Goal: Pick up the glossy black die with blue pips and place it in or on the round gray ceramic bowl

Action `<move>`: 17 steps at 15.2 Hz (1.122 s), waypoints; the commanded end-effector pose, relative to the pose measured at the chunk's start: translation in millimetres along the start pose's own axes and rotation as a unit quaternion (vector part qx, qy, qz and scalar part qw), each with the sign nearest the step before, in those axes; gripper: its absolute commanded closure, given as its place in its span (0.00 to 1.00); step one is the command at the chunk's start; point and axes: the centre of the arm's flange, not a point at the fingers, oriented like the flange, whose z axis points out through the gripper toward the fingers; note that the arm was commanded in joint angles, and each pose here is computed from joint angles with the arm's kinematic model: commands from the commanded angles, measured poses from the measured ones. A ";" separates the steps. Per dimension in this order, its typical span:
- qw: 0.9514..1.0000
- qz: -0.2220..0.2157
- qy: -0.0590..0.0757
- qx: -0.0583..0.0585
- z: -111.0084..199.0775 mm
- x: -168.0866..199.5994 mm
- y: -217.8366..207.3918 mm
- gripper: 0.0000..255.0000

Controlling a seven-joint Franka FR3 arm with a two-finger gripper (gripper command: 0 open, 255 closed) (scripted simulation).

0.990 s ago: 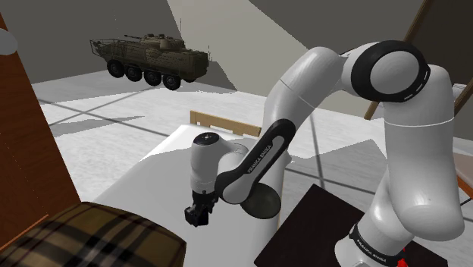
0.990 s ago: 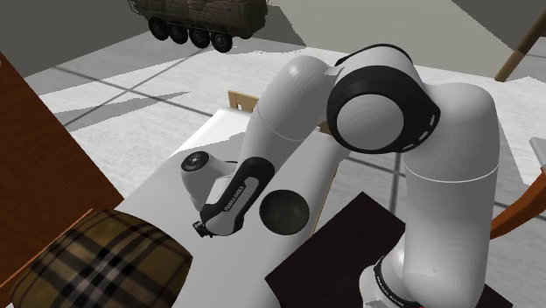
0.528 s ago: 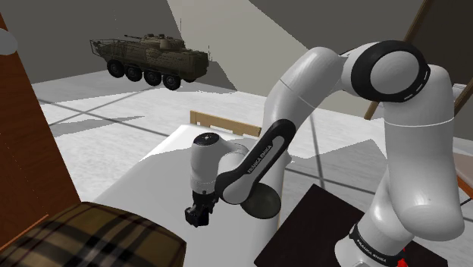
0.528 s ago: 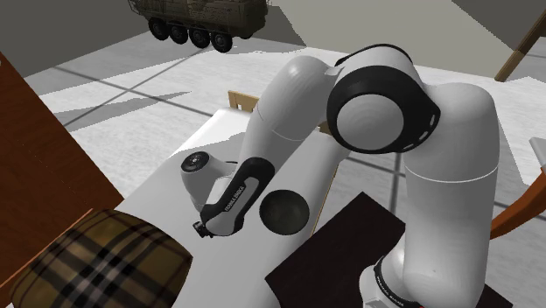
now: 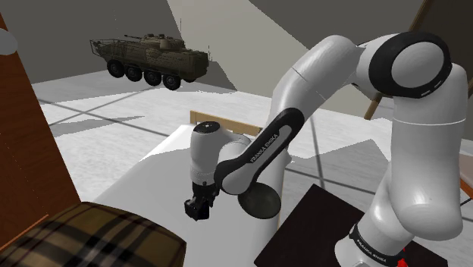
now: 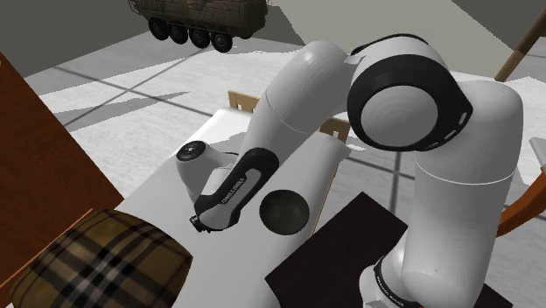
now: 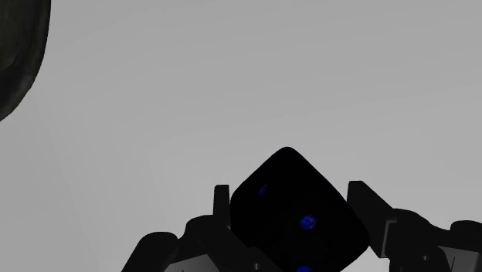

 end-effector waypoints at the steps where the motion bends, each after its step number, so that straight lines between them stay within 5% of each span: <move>1: 1.000 0.000 0.000 0.000 -11.0 0.0 0.4 1.00; 17: 1.000 0.000 0.000 0.000 -83.4 -13.6 23.1 1.00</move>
